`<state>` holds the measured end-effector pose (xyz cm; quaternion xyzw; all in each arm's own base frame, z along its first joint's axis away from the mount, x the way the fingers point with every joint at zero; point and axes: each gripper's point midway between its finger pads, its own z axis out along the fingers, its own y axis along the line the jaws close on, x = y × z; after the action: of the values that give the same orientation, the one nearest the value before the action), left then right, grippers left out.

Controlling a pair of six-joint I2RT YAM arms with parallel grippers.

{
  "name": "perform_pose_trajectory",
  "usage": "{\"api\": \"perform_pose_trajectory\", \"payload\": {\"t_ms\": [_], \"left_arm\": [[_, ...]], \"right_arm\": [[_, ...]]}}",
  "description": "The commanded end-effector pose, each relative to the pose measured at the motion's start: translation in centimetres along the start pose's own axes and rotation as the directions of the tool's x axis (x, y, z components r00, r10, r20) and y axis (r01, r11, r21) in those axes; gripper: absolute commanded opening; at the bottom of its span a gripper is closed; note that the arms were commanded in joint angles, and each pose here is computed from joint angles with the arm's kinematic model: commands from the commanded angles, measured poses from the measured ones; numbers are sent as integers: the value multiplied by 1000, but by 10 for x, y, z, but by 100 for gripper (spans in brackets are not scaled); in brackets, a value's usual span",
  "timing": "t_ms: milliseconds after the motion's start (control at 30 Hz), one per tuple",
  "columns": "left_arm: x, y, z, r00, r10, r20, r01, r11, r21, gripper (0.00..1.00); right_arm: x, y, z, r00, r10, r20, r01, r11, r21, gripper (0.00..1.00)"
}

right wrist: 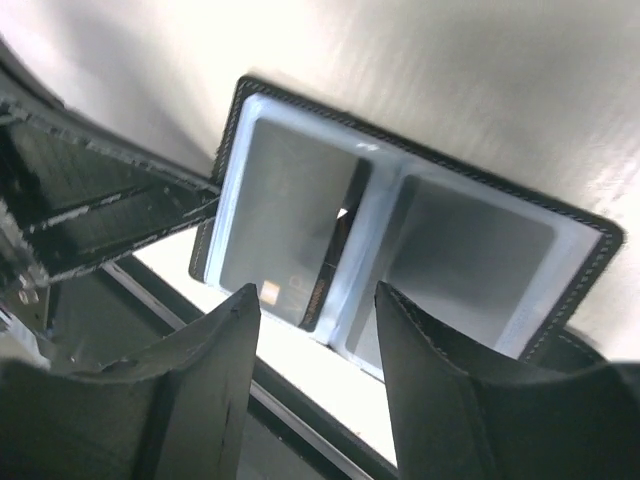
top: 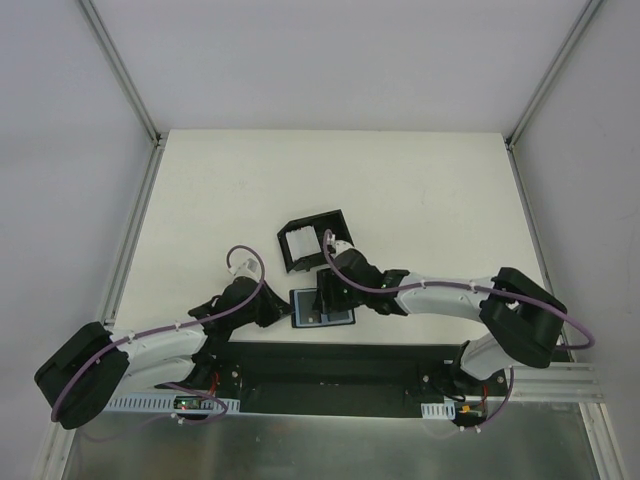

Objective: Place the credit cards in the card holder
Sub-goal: Insert the credit card into the card holder, then turn over the card slot in the card holder.

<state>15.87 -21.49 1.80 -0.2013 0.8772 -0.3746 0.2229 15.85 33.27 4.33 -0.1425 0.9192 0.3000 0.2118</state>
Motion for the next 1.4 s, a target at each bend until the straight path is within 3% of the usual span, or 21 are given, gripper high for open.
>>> {"api": "perform_pose_trajectory", "payload": {"t_ms": [0, 333, 933, 1367], "left_arm": [[-1, 7, -3, 1000, 23, 3, -23, 1000, -21, 0], [-1, 4, -3, 1000, 24, 0, -24, 1000, -20, 0], [-1, 0, -3, 1000, 24, -5, -24, 1000, -13, 0], [-1, 0, -3, 1000, 21, -4, -22, 1000, -10, 0]], "right_arm": [[-1, 11, -10, 979, -205, 6, 204, 977, 66, 54], [29, 16, -4, 933, -350, -88, 360, 919, 159, 57], [34, 8, 6, 857, -486, -173, 516, 797, 315, 61], [16, -3, -3, 877, -474, -80, 459, 778, 430, 59]]}}
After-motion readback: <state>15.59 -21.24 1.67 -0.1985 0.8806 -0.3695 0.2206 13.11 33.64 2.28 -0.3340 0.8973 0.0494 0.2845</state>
